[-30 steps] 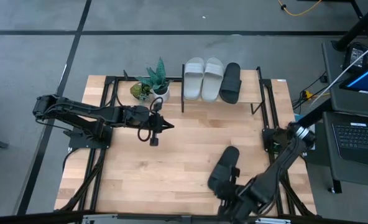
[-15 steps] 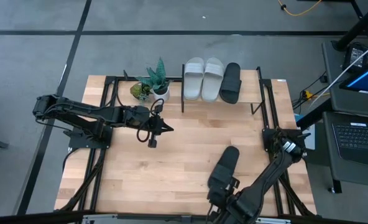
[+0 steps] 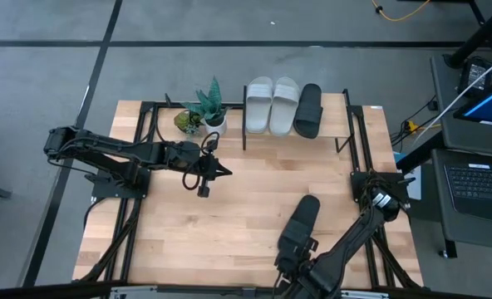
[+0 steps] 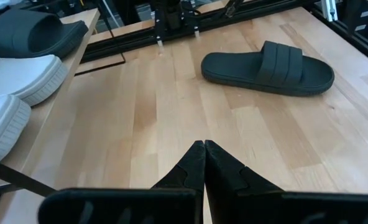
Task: Pick and place slides into the shelf
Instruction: Put the black slipper on the shelf
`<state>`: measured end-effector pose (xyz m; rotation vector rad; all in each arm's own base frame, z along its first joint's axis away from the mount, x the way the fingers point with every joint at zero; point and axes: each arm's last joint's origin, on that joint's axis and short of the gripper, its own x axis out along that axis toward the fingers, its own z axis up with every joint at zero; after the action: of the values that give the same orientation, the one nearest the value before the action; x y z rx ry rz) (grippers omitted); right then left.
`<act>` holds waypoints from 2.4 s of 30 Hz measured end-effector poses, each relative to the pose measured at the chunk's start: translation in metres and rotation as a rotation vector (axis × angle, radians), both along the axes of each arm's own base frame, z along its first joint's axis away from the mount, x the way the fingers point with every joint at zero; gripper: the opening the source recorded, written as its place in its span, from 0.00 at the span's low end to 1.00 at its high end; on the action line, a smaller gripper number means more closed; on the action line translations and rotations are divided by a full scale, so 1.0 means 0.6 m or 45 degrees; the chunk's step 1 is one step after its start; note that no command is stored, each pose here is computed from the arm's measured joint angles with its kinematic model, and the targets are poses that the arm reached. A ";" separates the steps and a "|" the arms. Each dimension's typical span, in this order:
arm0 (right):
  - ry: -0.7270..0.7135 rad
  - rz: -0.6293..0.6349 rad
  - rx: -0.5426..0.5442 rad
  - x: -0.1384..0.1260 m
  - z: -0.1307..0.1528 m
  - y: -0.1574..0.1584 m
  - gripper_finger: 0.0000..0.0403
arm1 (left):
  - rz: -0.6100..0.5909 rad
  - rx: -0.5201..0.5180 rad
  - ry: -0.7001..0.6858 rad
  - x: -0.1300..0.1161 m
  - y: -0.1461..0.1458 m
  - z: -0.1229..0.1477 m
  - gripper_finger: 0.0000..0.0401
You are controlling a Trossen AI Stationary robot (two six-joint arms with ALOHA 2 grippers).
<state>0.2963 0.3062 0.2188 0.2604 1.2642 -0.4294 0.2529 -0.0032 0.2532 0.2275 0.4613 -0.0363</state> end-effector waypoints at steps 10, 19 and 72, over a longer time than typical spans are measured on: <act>0.052 0.026 -0.059 0.012 -0.032 -0.002 0.51 | 0.000 0.000 0.006 0.000 0.000 -0.001 0.00; 0.109 0.001 -0.114 0.032 -0.073 -0.011 0.52 | 0.000 0.000 0.025 -0.002 0.000 -0.003 0.00; 0.181 -0.081 -0.172 0.031 -0.121 -0.030 0.05 | 0.002 -0.003 0.075 -0.005 0.000 -0.009 0.00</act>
<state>0.3146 0.2885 0.1464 0.1582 1.3618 -0.5940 0.2501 -0.0032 0.2481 0.2243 0.5197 -0.0420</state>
